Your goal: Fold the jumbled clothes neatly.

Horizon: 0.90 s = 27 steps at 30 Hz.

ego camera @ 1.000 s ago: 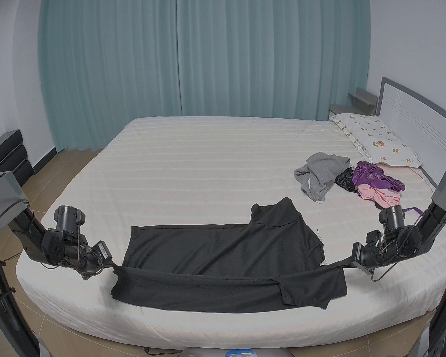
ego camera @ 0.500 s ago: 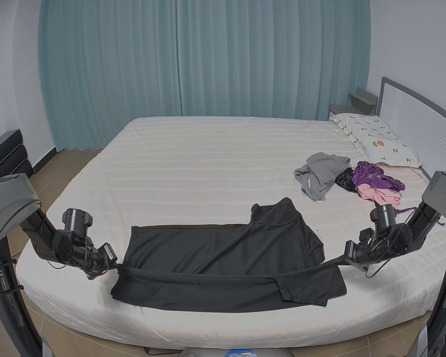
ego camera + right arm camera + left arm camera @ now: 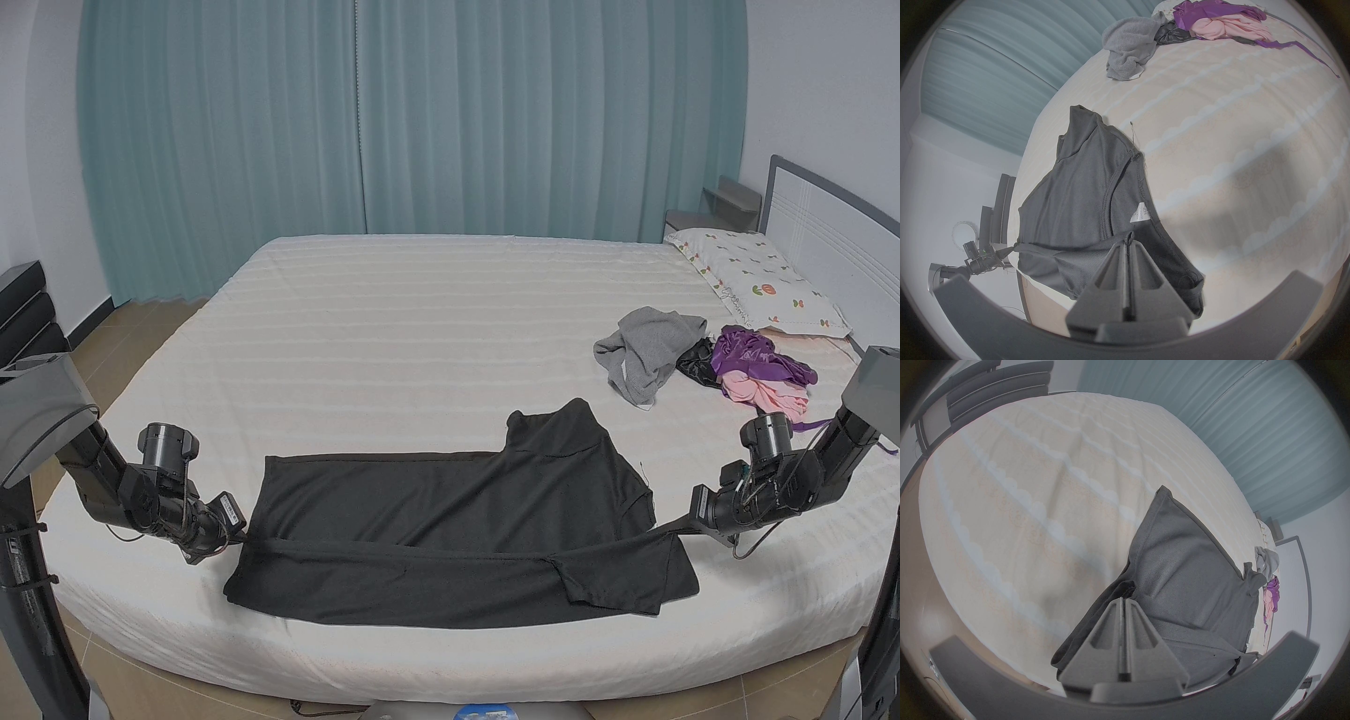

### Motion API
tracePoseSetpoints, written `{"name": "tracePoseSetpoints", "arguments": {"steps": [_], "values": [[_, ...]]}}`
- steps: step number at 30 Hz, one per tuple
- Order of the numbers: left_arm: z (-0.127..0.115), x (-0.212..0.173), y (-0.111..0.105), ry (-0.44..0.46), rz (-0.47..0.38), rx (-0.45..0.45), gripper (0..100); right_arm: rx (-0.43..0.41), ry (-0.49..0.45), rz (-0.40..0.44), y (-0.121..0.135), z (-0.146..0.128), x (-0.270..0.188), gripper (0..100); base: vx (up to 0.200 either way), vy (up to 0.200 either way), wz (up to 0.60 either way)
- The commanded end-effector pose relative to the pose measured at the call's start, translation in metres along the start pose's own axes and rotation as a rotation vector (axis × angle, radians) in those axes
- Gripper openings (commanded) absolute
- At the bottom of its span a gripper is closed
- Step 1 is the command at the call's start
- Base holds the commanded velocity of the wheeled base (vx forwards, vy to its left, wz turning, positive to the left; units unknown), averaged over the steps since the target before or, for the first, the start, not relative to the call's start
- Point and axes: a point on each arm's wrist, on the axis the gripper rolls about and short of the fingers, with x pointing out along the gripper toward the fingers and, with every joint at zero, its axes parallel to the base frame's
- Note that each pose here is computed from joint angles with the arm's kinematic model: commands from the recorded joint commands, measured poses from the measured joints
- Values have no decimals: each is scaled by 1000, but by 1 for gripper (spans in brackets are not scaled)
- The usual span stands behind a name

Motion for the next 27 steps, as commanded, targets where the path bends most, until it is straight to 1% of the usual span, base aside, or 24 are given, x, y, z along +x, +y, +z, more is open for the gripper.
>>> {"name": "tracePoseSetpoints", "arguments": {"steps": [1,2,3,4,8,10,14,15,16,19,23,24,25,26,27], "values": [[-1,3,-1,5,4,2,0,2,11,-4,-2,0,8,0,0,0,0],[-1,3,-1,2,9,4,0,0,11,-3,-2,1,9,100,0,0,0],[-2,4,-1,-1,16,6,0,2,9,-7,-2,2,9,100,0,0,0],[-2,5,-1,-1,25,7,100,-1,8,-11,-2,2,10,100,0,0,0],[-3,6,-2,-7,34,11,100,-10,12,-6,2,-1,10,100,0,0,0],[-3,5,-2,-10,32,8,100,-12,-1,4,5,0,7,100,0,0,0],[-2,3,-2,-16,30,-20,100,0,-19,13,7,2,-1,100,0,0,0],[0,-2,-3,-25,12,-53,100,43,-27,21,11,0,-9,100,0,0,0],[1,-6,-4,-32,3,-61,100,68,-32,27,13,0,-12,100,0,0,0],[-2,-12,-2,-25,-6,-71,100,118,-37,37,18,-4,-20,100,0,0,0],[-14,-24,3,14,-68,-79,100,212,-73,76,22,-9,-33,100,0,0,0],[-15,-27,3,7,-75,-83,100,236,-84,87,23,-10,-35,100,0,0,0],[-15,-27,3,7,-75,-83,100,236,-84,87,23,-10,-35,100,0,0,0],[-16,-32,2,-7,-85,-102,100,266,-102,104,23,-12,-38,100,0,0,0],[-17,-35,2,-6,-95,-114,100,276,-106,108,22,-14,-38,100,0,0,0]]}}
